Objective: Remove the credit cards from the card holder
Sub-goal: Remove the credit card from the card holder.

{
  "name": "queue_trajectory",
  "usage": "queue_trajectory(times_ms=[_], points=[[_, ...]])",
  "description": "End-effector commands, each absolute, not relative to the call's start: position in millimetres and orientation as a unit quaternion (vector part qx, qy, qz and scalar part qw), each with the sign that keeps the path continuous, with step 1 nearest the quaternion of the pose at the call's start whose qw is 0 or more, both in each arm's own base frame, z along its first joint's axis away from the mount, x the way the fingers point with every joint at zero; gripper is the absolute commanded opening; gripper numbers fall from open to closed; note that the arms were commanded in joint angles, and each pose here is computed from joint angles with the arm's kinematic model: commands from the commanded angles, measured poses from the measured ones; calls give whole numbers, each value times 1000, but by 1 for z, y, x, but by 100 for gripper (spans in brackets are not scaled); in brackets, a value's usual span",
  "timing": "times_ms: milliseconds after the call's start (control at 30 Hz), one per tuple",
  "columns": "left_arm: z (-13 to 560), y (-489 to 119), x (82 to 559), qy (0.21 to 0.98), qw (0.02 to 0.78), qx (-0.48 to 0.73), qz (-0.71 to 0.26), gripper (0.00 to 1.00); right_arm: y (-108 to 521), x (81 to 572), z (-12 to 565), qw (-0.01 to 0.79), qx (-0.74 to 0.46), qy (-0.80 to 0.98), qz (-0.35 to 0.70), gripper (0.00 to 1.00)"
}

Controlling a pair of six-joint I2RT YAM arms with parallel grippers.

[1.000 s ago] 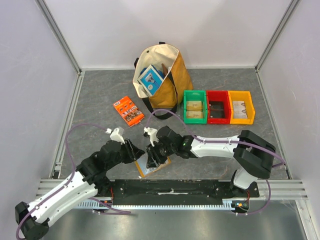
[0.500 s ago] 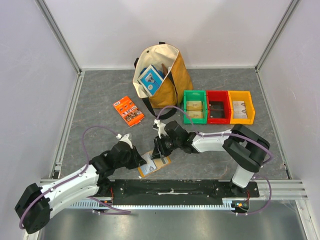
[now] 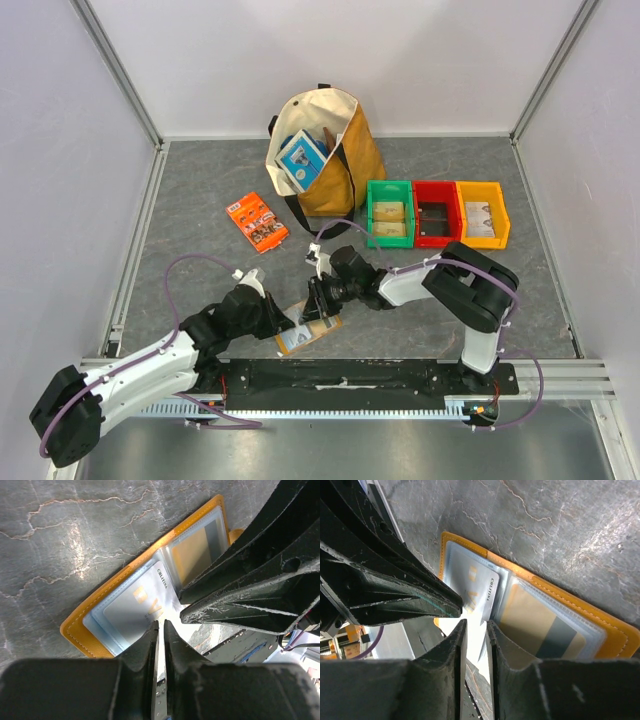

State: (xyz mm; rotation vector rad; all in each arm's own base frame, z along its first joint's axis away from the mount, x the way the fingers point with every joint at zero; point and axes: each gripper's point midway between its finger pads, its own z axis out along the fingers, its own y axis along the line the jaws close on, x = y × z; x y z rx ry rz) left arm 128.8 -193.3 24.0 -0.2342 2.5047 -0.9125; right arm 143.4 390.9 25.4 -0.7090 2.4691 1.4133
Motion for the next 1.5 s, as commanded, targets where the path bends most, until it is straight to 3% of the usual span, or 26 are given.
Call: queue_trajectory(times_ms=[0, 100, 233, 367, 667, 800, 1033, 1233, 1467], points=[[19, -193, 124, 913, 220, -90, -332, 14, 390, 141, 18, 93, -232, 834, 491, 26], [21, -194, 125, 912, 223, -86, -334, 14, 386, 145, 16, 95, -216, 836, 495, 14], [29, -194, 129, 908, 235, -84, -335, 23, 371, 160, 5, 106, -182, 854, 475, 12], [37, -194, 134, 904, 248, -85, -336, 31, 350, 177, -9, 119, -138, 878, 443, 13], [32, -198, 143, 910, 248, -80, -322, 33, 327, 197, -11, 145, -94, 885, 432, 14], [33, -206, 149, 913, 246, -69, -319, 33, 335, 193, 4, 143, -113, 867, 464, 24], [23, -208, 152, 923, 234, -59, -299, 26, 340, 185, 23, 138, -136, 845, 498, 31], [23, -200, 160, 930, 246, -51, -268, 14, 343, 180, 30, 133, -148, 835, 513, 25], [24, -200, 169, 935, 254, -30, -246, 10, 348, 178, 38, 130, -153, 821, 534, 22]])
